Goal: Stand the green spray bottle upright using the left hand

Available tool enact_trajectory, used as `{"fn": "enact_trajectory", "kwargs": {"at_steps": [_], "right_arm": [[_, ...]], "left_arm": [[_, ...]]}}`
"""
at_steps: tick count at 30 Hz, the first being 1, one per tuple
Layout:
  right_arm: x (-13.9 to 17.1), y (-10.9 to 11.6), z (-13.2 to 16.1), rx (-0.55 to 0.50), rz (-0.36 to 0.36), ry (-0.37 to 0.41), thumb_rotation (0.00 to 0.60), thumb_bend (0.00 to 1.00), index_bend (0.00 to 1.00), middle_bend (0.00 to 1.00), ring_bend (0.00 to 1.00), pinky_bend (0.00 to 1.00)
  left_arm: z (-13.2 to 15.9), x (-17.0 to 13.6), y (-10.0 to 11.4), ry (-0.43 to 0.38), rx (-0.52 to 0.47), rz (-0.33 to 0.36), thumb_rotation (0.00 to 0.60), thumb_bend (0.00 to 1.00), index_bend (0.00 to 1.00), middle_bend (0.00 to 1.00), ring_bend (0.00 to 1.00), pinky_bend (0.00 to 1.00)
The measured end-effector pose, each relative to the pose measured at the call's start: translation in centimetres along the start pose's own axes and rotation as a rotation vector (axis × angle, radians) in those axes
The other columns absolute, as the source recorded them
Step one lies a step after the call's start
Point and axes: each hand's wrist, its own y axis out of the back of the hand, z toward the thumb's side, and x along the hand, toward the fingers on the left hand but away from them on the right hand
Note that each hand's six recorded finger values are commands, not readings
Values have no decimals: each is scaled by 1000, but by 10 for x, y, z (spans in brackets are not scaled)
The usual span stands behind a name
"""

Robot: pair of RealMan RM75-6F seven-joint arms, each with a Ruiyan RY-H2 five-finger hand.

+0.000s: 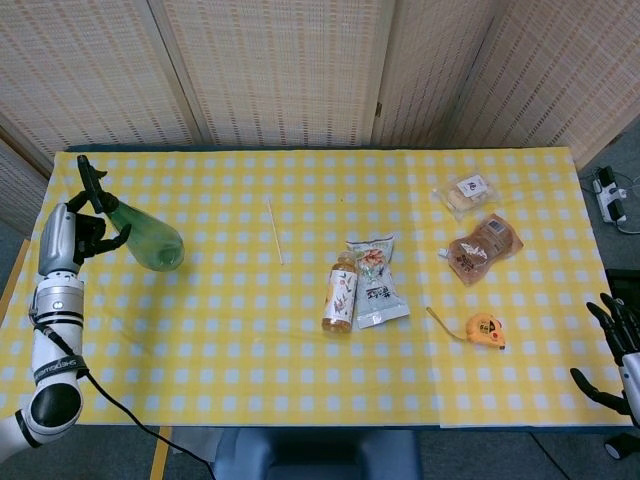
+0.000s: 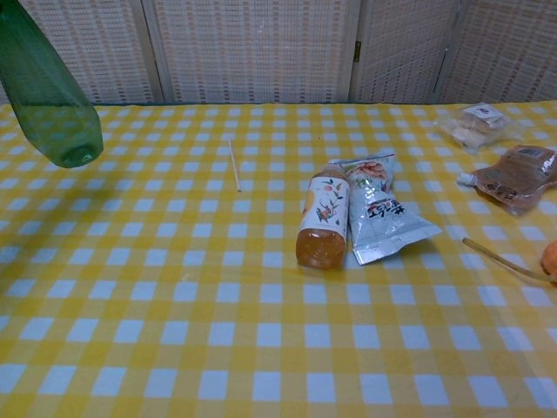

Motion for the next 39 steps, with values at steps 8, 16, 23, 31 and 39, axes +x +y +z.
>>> {"fn": "enact_trajectory", "kwargs": {"at_steps": [8,16,23,31,39], "right_arm": [[3,2,-1,-1,-6,-4,600,305,0,0,0,0],[7,2,-2,5,-9,-10,600,304,0,0,0,0],[8,3,-4,4,-15,-19,600,305,0,0,0,0],[7,3,-4,6,-11,-21,600,304,0,0,0,0],[8,0,-4,15,6,-30,600,305,0,0,0,0]], "left_arm": [[-8,-7,-23,-40,58,-29,600,632,893,1000,1000,1000],[-24,-5,-42,-57,93,-27,600,639,893,1000,1000,1000],[-34,0,-55,-54,104,-34,600,640,893,1000,1000,1000],[-38,2,-58,-61,126,-37,600,449,716,1000,1000,1000],[-40,3,-60,-55,114,-63,600,239,528,1000,1000,1000]]}}
